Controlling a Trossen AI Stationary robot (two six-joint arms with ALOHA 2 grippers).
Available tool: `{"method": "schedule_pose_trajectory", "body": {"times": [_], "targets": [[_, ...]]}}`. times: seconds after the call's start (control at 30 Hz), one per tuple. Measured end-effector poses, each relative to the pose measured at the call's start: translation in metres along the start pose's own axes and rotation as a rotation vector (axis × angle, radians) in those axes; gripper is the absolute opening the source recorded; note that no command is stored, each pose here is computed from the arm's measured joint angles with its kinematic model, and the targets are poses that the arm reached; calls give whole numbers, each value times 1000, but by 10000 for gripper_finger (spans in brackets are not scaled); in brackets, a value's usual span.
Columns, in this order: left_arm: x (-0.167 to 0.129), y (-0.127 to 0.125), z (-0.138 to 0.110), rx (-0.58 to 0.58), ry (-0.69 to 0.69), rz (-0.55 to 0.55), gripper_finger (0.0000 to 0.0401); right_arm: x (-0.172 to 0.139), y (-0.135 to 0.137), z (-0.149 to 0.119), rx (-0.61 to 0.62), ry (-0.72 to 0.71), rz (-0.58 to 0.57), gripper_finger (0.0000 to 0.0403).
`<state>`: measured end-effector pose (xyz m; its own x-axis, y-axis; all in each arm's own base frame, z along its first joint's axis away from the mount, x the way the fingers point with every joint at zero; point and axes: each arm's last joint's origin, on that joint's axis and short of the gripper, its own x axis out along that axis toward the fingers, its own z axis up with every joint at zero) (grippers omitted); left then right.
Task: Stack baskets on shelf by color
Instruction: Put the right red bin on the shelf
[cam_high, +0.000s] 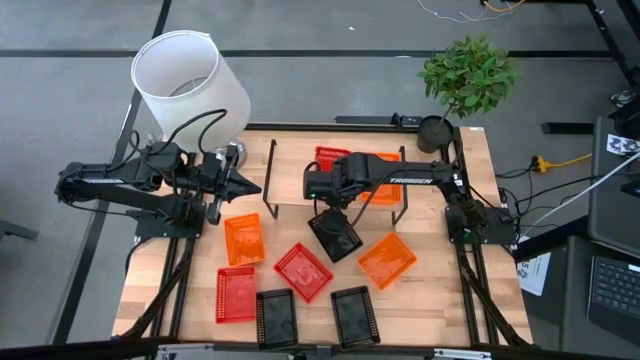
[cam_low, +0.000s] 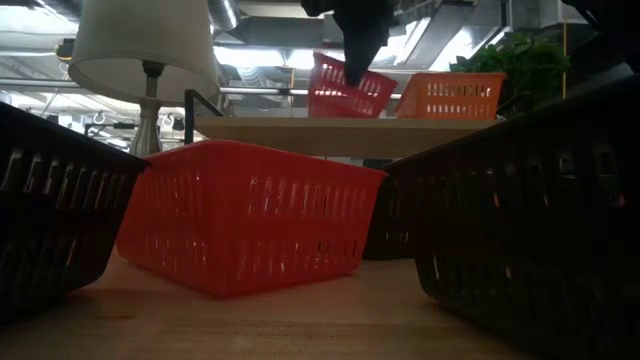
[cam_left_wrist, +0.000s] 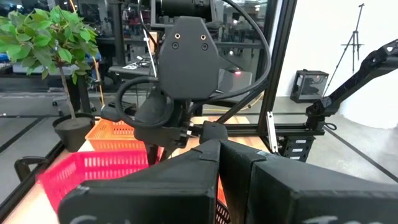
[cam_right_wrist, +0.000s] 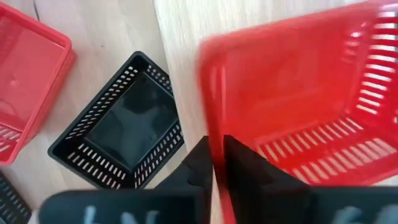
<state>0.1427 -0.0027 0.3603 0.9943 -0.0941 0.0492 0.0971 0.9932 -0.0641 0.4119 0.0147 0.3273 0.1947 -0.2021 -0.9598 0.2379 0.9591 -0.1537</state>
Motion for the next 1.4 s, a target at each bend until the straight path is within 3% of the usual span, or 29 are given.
{"method": "schedule_pose_trajectory", "body": {"times": [0.3, 0.57, 0.73, 0.97, 1.23, 1.4], "targets": [[0, 0, 0, 0, 3, 0, 0, -1, 0, 2, 1, -23, 5, 101], [0, 0, 0, 0, 4, 0, 0, -5, 2, 4, 11, -33, 85, 110], [0, 0, -1, 0, 7, 0, 0, -34, -4, 7, 12, -176, 121, 111], [0, 0, -1, -2, 13, 4, 0, -87, -21, -13, 62, -321, 161, 109], [22, 4, -19, -46, 150, 20, 0, -158, -26, -63, 108, -464, 251, 108], [45, 5, -12, -51, 205, 25, 0, -193, -17, -96, 102, -534, 340, 108]]}}
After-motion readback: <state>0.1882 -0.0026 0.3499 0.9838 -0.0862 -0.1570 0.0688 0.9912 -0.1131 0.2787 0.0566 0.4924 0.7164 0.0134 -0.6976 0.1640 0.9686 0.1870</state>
